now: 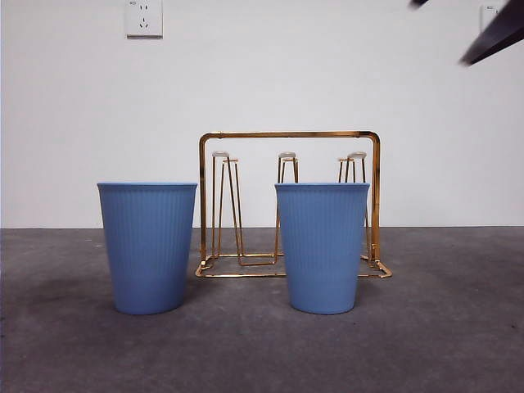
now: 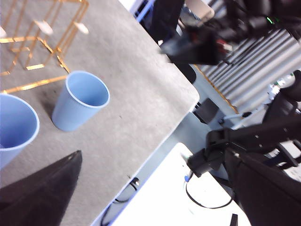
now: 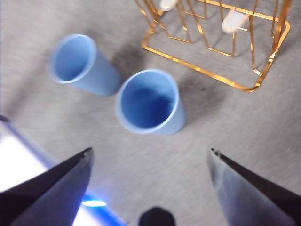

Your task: Pick up cup 1,put cup 1 in the cup rack,pick up cup 2,put cup 2 in the cup rack

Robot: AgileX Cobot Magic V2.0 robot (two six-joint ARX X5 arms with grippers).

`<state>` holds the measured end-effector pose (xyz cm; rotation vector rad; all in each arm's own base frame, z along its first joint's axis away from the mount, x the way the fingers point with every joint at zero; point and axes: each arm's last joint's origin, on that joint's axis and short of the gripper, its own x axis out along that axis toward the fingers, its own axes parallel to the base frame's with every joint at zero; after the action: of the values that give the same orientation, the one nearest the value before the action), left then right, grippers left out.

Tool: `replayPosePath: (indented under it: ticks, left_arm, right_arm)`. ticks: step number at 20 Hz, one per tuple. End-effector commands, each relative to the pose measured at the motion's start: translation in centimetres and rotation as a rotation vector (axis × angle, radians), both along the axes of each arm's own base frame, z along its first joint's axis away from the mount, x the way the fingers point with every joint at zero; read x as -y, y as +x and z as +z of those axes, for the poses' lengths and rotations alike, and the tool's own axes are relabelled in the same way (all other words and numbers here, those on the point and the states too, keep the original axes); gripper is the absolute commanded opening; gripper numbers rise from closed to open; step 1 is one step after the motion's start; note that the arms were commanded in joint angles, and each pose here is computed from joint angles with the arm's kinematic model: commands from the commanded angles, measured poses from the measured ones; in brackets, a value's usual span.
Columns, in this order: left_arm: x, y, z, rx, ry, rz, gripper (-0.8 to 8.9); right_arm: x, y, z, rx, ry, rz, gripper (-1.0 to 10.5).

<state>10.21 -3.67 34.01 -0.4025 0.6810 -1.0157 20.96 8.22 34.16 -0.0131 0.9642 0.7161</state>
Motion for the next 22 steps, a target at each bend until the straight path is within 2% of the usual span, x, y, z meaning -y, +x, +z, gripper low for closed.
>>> replayPosePath:
  ticks: [1,5,11,15,20,21,22]
  left_arm:
    - [0.1,0.3,0.2,0.005,-0.006,-0.009,6.20]
    - [0.2,0.7,0.2,0.009,-0.008,-0.011,6.20]
    - [0.5,1.0,0.2,0.000,-0.020,-0.024,6.20]
    - [0.7,1.3,0.1,-0.023,-0.022,-0.037,6.20]
    - [1.3,2.1,0.3,-0.046,-0.056,-0.059,6.20]
    - [1.4,2.3,0.4,-0.046,-0.065,-0.060,6.20]
    - [1.5,2.5,0.5,-0.043,-0.074,-0.060,6.20]
  right_arm:
    - [-2.2,2.1,-0.9,-0.036,-0.085,-0.009,4.1]
    - [-6.1,5.1,-3.4,-0.072,-0.218,0.010,4.1]
    - [-8.8,8.0,-8.1,-0.147,-0.289,-0.002,4.0]
    - [-9.3,9.0,-9.9,-0.172,-0.315,-0.019,1.7]
    - [-9.7,9.5,-11.2,-0.208,-0.317,-0.007,1.5]
    - [-9.6,9.5,-11.3,-0.212,-0.324,-0.008,1.1]
    - [-9.6,9.5,-11.3,-0.210,-0.324,-0.001,-0.1]
